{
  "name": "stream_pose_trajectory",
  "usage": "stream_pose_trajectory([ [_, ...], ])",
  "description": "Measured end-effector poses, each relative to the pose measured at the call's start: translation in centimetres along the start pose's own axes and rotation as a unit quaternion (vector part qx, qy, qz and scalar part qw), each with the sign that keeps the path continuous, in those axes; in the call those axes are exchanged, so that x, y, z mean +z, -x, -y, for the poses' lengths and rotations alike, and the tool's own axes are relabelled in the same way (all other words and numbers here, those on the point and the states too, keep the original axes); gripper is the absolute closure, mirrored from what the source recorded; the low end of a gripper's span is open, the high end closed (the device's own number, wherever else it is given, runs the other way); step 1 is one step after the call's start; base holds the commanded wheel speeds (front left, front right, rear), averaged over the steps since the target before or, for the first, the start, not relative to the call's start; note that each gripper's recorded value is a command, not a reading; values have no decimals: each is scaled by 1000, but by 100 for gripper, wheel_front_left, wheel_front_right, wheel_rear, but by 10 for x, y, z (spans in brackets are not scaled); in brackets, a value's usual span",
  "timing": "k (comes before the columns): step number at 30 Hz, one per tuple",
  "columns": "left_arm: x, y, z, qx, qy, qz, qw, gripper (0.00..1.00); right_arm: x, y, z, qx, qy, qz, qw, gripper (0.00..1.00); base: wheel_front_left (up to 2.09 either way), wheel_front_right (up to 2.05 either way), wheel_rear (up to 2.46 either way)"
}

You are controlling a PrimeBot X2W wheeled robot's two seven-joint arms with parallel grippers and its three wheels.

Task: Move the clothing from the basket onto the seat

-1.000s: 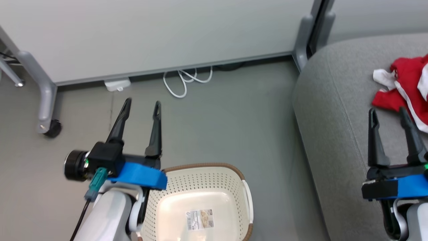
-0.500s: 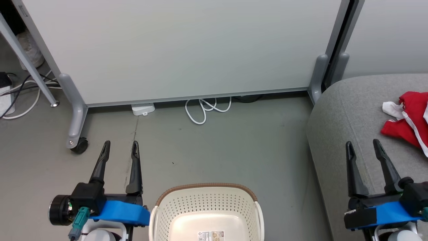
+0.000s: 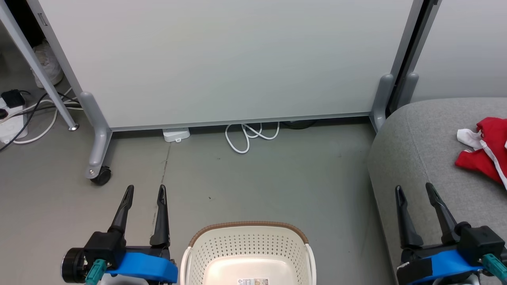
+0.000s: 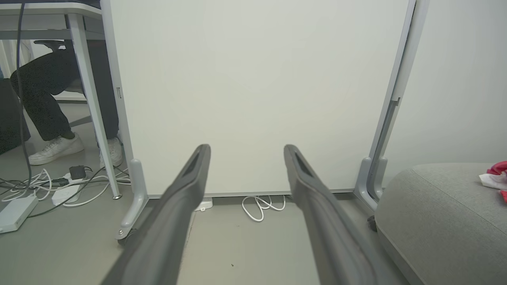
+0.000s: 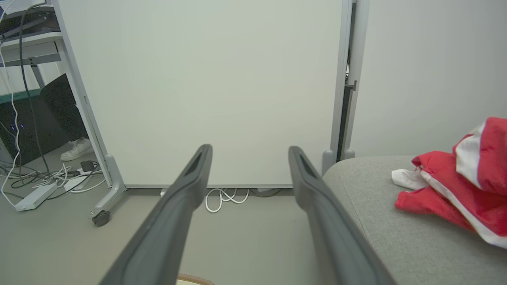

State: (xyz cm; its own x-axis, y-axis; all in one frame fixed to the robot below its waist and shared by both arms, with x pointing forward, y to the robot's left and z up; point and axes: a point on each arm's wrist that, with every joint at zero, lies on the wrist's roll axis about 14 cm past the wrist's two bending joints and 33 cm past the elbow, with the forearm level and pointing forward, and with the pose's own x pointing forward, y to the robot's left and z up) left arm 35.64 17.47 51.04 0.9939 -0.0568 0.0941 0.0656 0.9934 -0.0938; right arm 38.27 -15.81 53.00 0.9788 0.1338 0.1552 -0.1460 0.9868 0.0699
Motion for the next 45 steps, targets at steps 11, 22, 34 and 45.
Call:
stream_pose_trajectory([
  [11, 0, 4, -5, 6, 2, 0, 1000, 0, -8, 2, -4, 2, -8, -12, 1000, 0, 0, 0, 0],
  [22, -9, 8, -8, 8, 2, -15, 1000, 100, -14, 2, -7, 3, -14, -21, 1000, 100, 0, 0, 0],
  [34, -39, 22, -17, 40, 79, -67, 994, 100, -38, 13, 4, -30, -87, -65, 994, 100, 0, 0, 0],
  [45, -38, 19, -26, 69, 173, -66, 980, 100, -40, 13, 13, -61, -182, -69, 979, 100, 0, 0, 0],
])
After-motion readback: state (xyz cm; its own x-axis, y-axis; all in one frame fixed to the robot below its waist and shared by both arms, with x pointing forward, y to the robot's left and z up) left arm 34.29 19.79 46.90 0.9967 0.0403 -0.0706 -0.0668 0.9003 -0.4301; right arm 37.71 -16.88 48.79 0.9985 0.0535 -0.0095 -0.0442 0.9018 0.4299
